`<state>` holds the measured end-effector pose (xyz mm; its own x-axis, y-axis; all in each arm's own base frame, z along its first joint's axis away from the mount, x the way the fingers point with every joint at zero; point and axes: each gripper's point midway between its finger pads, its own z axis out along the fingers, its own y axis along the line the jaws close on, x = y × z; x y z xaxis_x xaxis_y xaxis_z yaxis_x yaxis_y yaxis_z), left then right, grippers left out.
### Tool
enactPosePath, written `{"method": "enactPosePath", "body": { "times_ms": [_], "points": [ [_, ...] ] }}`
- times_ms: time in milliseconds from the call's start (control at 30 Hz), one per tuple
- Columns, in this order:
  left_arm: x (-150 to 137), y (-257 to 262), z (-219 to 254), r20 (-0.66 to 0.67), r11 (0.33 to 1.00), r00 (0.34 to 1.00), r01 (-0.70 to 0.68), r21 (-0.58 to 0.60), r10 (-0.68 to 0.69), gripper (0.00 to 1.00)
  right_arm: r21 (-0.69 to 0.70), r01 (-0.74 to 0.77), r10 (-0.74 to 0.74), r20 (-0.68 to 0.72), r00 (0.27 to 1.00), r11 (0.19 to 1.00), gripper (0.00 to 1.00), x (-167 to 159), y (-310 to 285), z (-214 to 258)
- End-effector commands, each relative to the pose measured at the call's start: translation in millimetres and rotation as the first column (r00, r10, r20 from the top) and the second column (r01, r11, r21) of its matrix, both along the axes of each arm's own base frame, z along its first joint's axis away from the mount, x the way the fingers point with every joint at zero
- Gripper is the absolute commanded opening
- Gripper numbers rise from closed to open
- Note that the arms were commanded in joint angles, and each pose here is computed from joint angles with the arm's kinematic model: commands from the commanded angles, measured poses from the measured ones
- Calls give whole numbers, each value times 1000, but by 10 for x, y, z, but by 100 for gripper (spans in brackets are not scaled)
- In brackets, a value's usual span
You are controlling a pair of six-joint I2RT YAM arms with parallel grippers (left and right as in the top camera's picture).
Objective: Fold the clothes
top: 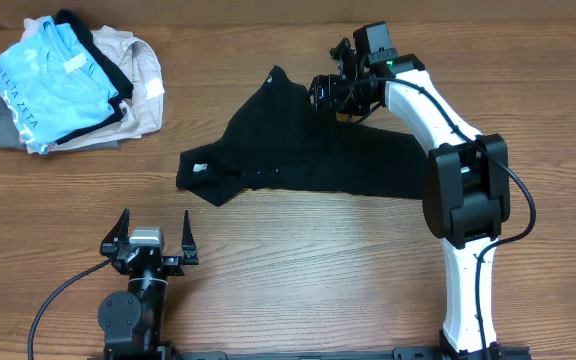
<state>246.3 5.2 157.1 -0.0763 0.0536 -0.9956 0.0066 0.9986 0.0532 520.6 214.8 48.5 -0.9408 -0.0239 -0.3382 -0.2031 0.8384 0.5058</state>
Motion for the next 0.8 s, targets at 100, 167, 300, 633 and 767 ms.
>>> {"method": "enactPosePath", "body": {
  "times_ms": [100, 167, 300, 633, 767],
  "points": [
    [-3, 23, 3, 6, 1000, 1000, -10, 16, 10, 100, -14, 7, -7, -22, 1000, 1000, 81, -41, -8, -232],
    [-3, 23, 3, 6, 1000, 1000, -10, 16, 10, 100, -15, 7, -7, -23, 1000, 1000, 81, -48, -10, -248],
    [-3, 23, 3, 6, 1000, 1000, -10, 16, 10, 100, -16, 6, -7, -29, 1000, 1000, 81, -62, -6, -255],
    [-3, 23, 3, 6, 1000, 1000, -10, 16, 10, 100, -34, -26, 26, -23, 999, 999, 80, -140, 190, -272],
    [-3, 23, 3, 6, 1000, 1000, -10, 16, 10, 100, -81, -18, 17, -17, 1000, 997, 80, -147, 182, -312]
  ]
}}
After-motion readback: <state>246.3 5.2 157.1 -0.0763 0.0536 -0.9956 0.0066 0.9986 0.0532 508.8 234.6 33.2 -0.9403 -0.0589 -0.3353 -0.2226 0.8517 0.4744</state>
